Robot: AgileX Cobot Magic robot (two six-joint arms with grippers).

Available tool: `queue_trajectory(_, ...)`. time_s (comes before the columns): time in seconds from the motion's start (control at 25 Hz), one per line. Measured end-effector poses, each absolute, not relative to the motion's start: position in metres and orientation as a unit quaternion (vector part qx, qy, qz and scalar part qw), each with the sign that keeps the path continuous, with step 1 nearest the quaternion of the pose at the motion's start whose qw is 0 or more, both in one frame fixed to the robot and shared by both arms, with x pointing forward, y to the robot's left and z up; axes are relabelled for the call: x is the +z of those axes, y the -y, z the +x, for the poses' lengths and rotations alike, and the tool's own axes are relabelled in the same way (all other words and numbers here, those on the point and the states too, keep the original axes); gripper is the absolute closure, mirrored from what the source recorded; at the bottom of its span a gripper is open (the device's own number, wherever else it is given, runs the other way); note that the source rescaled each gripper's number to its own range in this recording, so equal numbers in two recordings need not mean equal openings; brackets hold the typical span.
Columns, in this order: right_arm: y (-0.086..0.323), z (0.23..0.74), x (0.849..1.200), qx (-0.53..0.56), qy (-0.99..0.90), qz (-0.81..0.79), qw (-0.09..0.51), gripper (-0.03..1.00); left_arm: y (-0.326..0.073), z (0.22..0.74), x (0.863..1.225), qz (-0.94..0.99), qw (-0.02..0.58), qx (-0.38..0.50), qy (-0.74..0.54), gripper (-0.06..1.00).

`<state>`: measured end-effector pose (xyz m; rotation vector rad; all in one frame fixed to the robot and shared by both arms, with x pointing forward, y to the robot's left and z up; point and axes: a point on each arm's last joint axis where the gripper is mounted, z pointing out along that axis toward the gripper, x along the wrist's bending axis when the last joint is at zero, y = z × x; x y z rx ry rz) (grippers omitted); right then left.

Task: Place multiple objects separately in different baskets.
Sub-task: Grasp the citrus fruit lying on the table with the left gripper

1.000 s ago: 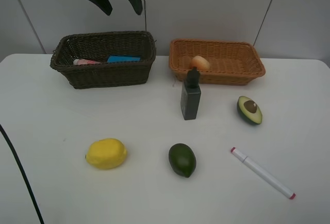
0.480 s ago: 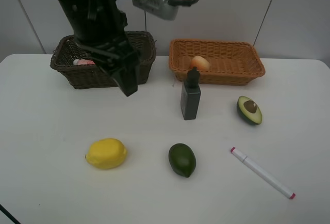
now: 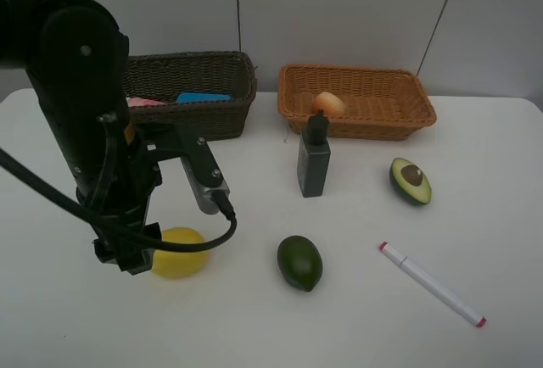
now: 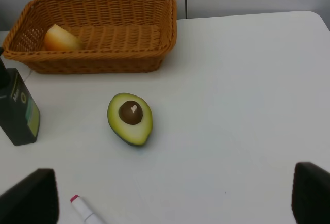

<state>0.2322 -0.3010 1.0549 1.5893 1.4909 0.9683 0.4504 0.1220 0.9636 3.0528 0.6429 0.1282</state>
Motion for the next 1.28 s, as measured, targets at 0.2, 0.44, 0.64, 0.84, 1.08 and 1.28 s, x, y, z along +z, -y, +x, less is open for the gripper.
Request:
queue_trajectory(0.2,0.301,0.232,1.055,0.377,-0.581,0.619,0.37,-0.03,-0.118,0.454,0.946,0.977,0.037,0.059,-0.2,0.01)
queue_trajectory(0.44,0.301,0.232,1.055,0.377,-0.581,0.619,0.37,-0.03,-0.108,0.465,0.919,0.977,0.051,0.066,-0.196,0.01)
queue_trajectory(0.64,0.301,0.232,1.055,0.377,-0.581,0.619,0.37,-0.03,-0.104,0.468,0.892,0.979,0.036,0.052,-0.195,0.01)
queue_trajectory(0.84,0.301,0.232,1.055,0.377,-0.581,0.619,0.37,-0.03,-0.104,0.468,0.881,0.98,0.023,0.041,-0.196,0.08)
queue_trajectory(1.08,0.301,0.232,1.055,0.377,-0.581,0.619,0.37,-0.03,-0.105,0.468,0.882,0.978,0.015,0.035,-0.204,0.36)
queue_trajectory(1.28,0.301,0.232,1.055,0.377,-0.581,0.619,0.37,-0.03,-0.094,0.481,0.916,0.964,0.003,0.031,-0.264,0.36)
